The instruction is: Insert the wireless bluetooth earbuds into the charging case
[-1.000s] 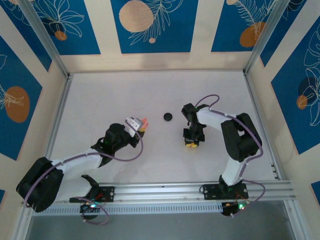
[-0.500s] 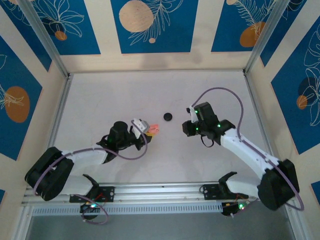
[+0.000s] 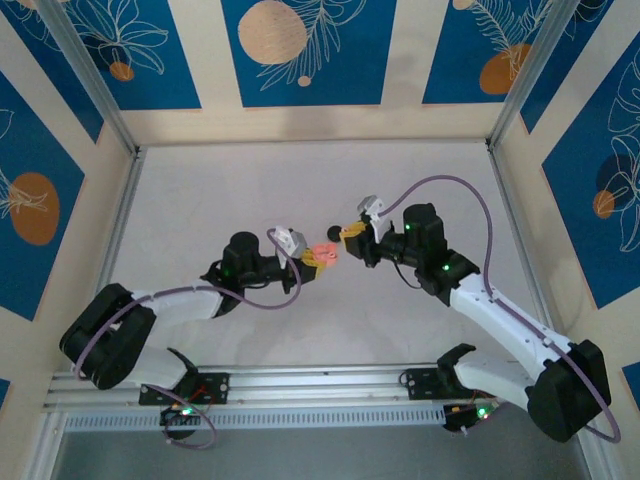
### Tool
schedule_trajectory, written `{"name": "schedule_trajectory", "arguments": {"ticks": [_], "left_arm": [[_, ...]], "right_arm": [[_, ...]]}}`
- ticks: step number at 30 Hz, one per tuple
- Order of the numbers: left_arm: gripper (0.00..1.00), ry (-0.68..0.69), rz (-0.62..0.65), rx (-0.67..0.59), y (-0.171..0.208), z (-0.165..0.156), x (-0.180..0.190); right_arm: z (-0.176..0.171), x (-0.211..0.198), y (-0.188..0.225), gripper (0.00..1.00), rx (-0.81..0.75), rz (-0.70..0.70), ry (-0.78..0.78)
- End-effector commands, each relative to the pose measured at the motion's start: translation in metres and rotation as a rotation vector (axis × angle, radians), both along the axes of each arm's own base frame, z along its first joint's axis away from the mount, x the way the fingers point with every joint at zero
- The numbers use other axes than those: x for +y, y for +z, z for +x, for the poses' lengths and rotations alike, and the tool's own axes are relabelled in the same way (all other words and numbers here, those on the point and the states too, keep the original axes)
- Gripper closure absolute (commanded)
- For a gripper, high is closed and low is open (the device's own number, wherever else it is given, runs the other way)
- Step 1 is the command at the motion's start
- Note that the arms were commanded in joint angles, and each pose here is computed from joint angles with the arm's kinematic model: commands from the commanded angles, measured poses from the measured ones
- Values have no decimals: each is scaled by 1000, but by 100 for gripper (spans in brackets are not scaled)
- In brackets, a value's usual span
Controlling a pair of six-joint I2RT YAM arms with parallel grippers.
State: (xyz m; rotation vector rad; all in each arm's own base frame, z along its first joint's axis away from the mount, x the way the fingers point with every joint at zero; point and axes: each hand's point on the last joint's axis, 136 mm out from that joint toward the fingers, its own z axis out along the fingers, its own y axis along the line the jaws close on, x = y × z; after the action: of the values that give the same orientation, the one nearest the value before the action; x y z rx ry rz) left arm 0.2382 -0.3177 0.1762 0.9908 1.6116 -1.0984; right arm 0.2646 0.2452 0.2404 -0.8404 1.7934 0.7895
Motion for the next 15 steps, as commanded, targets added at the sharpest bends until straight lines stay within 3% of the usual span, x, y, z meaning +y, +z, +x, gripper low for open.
{"name": "schedule_trajectory", "arguments": {"ticks": [1,15], "left_arm": [[89,-67,-90,-22,28,-6,-12],[89,-81,-151,-37,42,-3,-16]], "right_arm": [[-9,19,22,81,-99,30,133],[-16,36,20,81,-92,49,236]]}}
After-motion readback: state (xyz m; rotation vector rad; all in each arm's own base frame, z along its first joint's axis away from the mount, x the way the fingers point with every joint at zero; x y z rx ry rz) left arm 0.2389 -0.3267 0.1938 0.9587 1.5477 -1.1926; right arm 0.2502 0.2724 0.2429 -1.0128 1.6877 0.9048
